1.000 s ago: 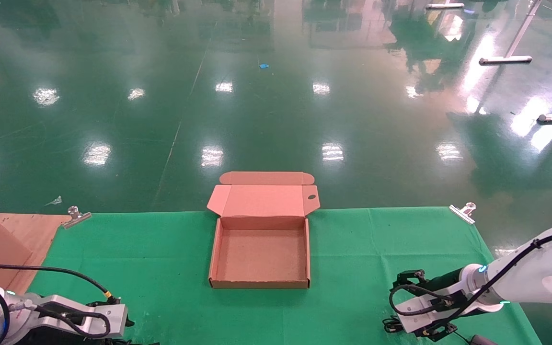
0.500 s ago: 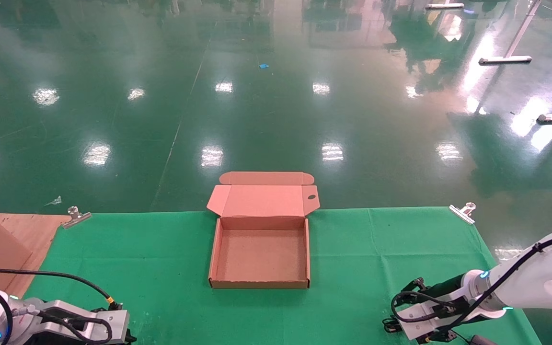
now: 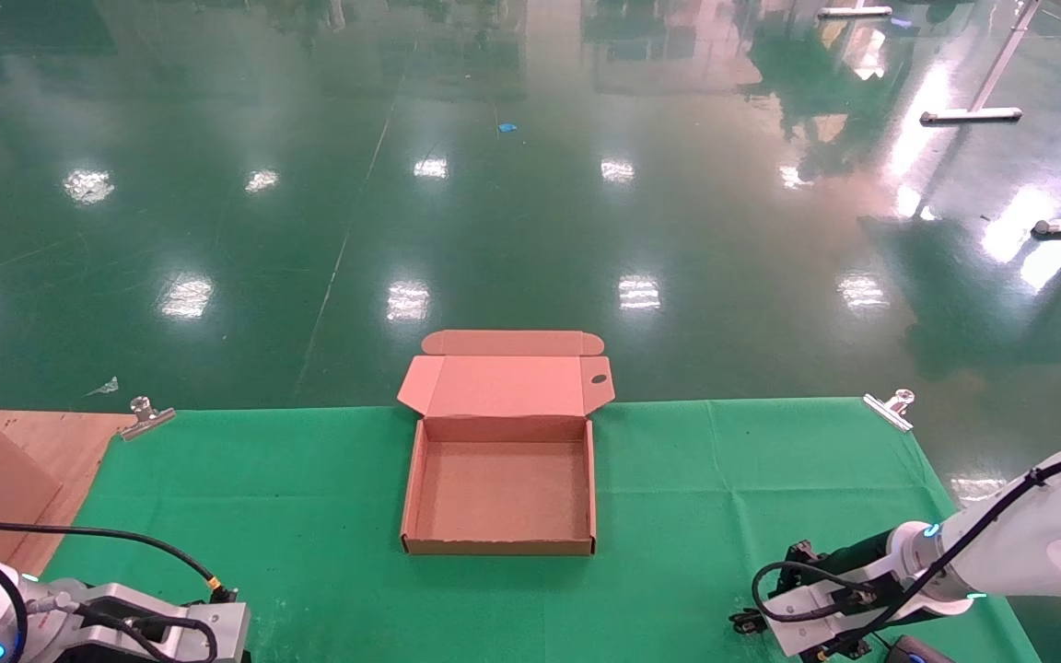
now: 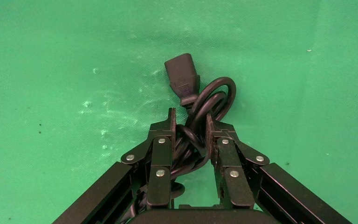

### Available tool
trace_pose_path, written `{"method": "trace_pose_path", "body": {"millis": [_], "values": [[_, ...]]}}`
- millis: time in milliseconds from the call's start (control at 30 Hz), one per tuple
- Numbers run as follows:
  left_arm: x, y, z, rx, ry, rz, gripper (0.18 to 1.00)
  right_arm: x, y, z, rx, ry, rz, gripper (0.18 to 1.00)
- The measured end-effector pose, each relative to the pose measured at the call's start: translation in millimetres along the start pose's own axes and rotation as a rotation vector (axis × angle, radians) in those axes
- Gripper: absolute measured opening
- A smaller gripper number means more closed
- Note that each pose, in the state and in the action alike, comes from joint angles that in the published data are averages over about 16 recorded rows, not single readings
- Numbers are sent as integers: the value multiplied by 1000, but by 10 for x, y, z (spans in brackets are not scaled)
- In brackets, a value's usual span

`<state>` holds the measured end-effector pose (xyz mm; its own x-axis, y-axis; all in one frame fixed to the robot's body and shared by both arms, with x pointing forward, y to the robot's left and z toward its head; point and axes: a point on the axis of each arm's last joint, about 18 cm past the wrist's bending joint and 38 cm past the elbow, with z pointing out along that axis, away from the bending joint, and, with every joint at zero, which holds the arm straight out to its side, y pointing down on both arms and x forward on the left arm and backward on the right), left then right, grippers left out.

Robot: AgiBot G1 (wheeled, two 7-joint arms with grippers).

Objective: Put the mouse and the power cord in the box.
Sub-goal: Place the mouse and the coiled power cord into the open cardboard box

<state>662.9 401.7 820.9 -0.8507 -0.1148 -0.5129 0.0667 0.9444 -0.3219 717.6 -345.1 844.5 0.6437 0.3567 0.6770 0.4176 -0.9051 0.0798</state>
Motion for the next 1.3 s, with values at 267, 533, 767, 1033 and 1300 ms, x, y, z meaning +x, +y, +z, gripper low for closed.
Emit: {"method": "trace_pose_path", "body": {"millis": [267, 533, 767, 1033, 1300], "values": [[-67, -46, -168, 20, -3, 7, 295, 86, 38, -173, 24, 23, 9, 236], [-245, -221, -477, 58, -23, 41, 282, 301, 86, -559, 69, 77, 14, 223], [-535, -592, -859, 108, -71, 101, 275, 628, 38, -1033, 125, 151, 4, 222], [-960, -1266, -1307, 164, -177, 193, 272, 1223, -278, -1506, 173, 251, -42, 222], [-1346, -1910, -1630, 191, -321, 272, 270, 1865, -825, -1713, 188, 342, -104, 222]]}}
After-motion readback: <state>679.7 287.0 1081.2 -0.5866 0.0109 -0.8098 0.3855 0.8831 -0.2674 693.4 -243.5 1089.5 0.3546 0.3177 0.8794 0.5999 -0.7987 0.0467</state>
